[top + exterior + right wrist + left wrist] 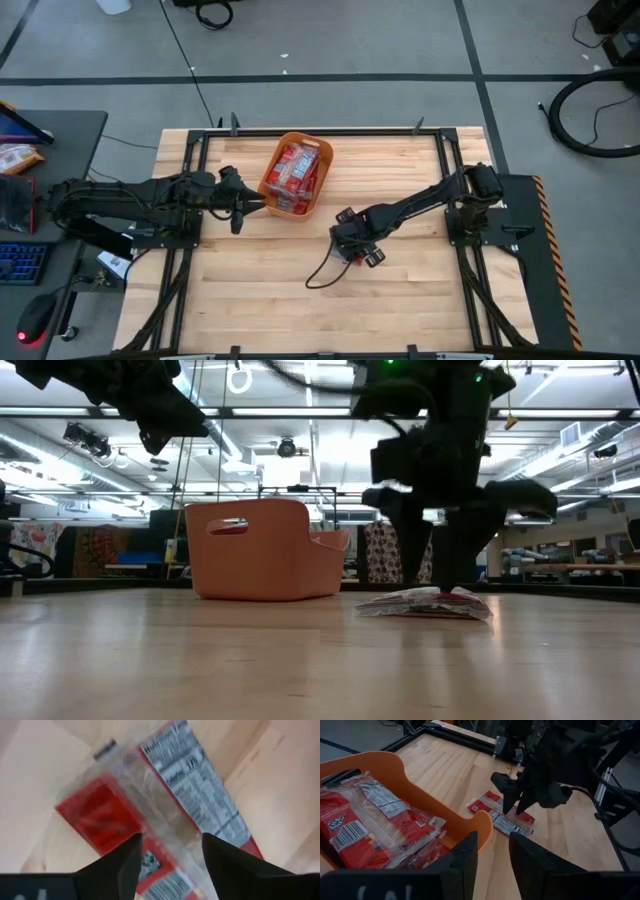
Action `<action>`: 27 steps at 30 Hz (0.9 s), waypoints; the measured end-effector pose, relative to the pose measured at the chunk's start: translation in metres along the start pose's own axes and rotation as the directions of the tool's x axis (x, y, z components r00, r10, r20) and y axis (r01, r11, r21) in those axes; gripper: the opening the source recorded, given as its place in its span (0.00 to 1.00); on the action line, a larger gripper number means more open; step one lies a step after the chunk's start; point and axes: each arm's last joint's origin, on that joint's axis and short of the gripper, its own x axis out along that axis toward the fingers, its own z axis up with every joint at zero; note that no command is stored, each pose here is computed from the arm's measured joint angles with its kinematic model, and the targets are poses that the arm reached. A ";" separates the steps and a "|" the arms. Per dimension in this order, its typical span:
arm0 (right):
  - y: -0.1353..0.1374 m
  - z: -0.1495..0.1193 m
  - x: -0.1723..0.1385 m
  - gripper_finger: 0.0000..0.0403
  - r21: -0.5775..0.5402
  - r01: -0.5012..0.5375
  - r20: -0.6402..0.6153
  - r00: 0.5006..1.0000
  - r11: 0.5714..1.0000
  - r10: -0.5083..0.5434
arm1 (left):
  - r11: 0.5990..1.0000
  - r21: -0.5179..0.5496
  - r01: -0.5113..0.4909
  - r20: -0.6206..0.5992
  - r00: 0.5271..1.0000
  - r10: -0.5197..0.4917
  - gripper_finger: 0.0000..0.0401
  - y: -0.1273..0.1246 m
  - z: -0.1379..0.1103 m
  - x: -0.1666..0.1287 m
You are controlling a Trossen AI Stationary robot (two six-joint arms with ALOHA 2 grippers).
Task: Sort popcorn bags into baskets
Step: Put the red popcorn pack into the orange bin
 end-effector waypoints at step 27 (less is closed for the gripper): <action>-0.049 -0.012 -0.003 0.01 0.248 -0.065 -0.024 0.997 0.967 0.074 | 1.000 -0.002 0.010 -0.036 0.999 -0.010 0.29 0.000 -0.003 0.000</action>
